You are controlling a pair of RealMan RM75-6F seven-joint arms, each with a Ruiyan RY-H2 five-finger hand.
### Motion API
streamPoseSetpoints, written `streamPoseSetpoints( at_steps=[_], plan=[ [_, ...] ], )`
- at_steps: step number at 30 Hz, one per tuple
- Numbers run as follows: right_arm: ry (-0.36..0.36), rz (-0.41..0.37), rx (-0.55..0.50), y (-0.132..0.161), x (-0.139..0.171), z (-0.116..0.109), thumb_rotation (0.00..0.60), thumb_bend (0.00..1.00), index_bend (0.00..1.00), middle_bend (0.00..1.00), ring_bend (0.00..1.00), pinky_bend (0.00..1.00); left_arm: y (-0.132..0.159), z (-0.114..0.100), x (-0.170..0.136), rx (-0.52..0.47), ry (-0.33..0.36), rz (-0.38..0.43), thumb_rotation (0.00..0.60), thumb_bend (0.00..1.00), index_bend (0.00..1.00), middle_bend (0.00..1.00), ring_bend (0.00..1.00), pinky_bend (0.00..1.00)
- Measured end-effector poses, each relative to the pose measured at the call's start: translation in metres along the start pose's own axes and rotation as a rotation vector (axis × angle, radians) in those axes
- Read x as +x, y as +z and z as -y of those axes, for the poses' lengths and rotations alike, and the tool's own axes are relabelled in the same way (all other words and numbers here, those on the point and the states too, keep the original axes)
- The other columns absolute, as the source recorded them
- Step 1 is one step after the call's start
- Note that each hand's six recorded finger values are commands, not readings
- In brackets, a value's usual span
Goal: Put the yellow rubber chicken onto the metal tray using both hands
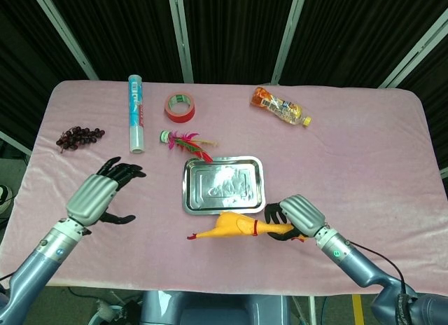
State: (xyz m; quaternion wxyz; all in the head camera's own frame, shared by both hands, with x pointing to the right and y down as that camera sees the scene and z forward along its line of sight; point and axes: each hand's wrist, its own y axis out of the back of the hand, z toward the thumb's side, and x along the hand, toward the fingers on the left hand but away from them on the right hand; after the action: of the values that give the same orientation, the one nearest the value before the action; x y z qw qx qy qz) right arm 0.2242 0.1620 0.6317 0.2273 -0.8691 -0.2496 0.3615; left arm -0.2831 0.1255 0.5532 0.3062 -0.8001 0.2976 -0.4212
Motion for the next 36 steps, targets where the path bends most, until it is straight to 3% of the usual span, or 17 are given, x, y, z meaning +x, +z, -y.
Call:
streamPoseSetpoints(
  at_steps=[7,12,16,27,36],
  plan=[
    [-0.013,0.038,-0.039,0.001,-0.015,-0.006,0.600,0.72,0.92,0.69,0.68,0.81,0.036,0.022,0.034,-0.035,-0.093,0.050,0.592,0.01,0.20,0.15,0.13,0.04],
    [-0.014,0.055,-0.083,0.000,-0.018,-0.011,0.600,0.72,0.92,0.69,0.68,0.82,0.050,0.031,0.045,-0.040,-0.117,0.058,0.544,0.00,0.17,0.13,0.13,0.04],
    [-0.020,0.062,-0.123,-0.001,-0.020,-0.018,0.600,0.72,0.92,0.69,0.68,0.82,0.058,0.039,0.051,-0.051,-0.134,0.059,0.539,0.00,0.17,0.13,0.13,0.04],
    [-0.013,0.032,-0.166,0.011,-0.024,-0.025,0.600,0.72,0.93,0.70,0.69,0.82,0.088,0.061,0.079,-0.043,-0.108,0.066,0.538,0.03,0.19,0.14,0.13,0.04],
    [-0.015,0.012,-0.161,0.019,-0.022,-0.027,0.600,0.73,0.93,0.70,0.69,0.83,0.111,0.068,0.100,-0.079,-0.093,0.055,0.537,0.17,0.23,0.14,0.13,0.04]
  ],
)
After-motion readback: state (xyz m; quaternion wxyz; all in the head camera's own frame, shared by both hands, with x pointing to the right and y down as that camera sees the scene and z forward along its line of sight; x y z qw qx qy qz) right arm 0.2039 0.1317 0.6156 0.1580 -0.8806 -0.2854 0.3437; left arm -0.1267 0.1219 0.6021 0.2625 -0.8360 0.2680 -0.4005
